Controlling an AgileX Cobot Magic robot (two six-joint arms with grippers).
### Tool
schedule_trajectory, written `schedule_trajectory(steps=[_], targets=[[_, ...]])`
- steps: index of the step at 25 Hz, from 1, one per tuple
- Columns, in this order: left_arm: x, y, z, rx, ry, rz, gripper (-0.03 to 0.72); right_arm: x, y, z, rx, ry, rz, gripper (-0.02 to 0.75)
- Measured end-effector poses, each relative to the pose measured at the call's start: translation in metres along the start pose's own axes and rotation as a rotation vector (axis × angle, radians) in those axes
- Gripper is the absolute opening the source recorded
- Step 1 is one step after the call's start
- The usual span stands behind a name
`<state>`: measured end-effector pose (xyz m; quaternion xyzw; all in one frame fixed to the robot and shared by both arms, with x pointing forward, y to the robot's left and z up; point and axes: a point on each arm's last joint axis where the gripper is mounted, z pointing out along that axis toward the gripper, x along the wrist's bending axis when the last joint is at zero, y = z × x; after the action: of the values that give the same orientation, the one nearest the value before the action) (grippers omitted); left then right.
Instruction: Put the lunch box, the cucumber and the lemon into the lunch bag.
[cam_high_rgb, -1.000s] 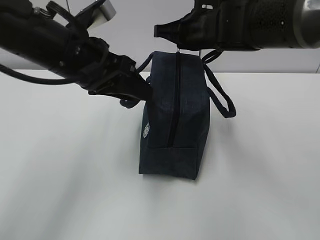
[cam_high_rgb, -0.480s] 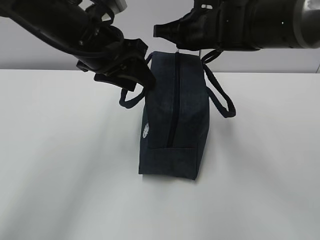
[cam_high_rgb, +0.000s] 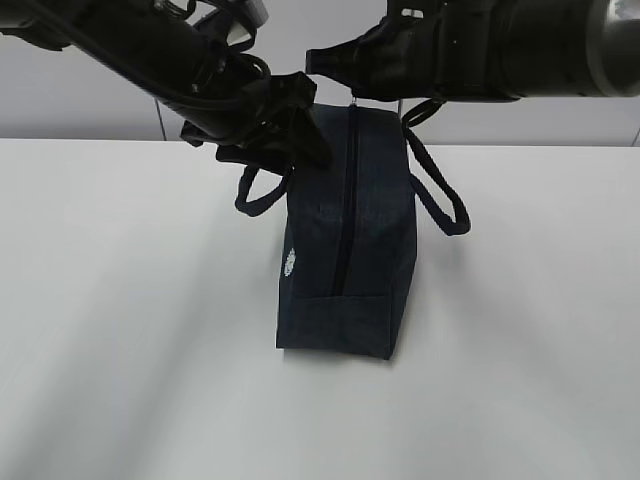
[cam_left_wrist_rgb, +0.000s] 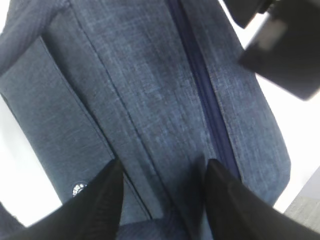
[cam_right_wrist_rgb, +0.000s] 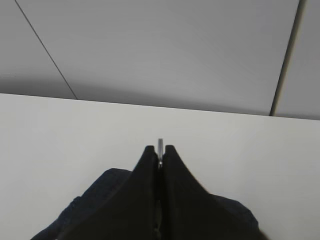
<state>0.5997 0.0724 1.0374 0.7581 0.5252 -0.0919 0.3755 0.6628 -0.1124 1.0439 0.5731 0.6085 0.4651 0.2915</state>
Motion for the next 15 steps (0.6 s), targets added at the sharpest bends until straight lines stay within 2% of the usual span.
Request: schedule_trajectory(steps=[5, 7, 10, 12, 15], targets=[[0.007, -0.002, 0.014, 0.014, -0.014, -0.046, 0.337, 0.000, 0.000, 0.000, 0.000, 0.000, 0.000, 0.000], [0.010, -0.002, 0.020, 0.015, -0.014, -0.053, 0.265, 0.000, 0.000, 0.000, 0.000, 0.002, 0.000, 0.000], [0.013, -0.002, 0.023, 0.010, -0.011, -0.029, 0.078, 0.000, 0.000, 0.000, 0.000, 0.002, 0.000, 0.000], [0.013, -0.002, 0.023, 0.010, -0.011, -0.004, 0.026, 0.000, 0.000, 0.000, 0.000, 0.002, 0.000, 0.000], [0.013, -0.003, 0.024, 0.022, -0.010, 0.031, 0.010, 0.000, 0.000, 0.000, 0.000, 0.002, -0.002, 0.000]])
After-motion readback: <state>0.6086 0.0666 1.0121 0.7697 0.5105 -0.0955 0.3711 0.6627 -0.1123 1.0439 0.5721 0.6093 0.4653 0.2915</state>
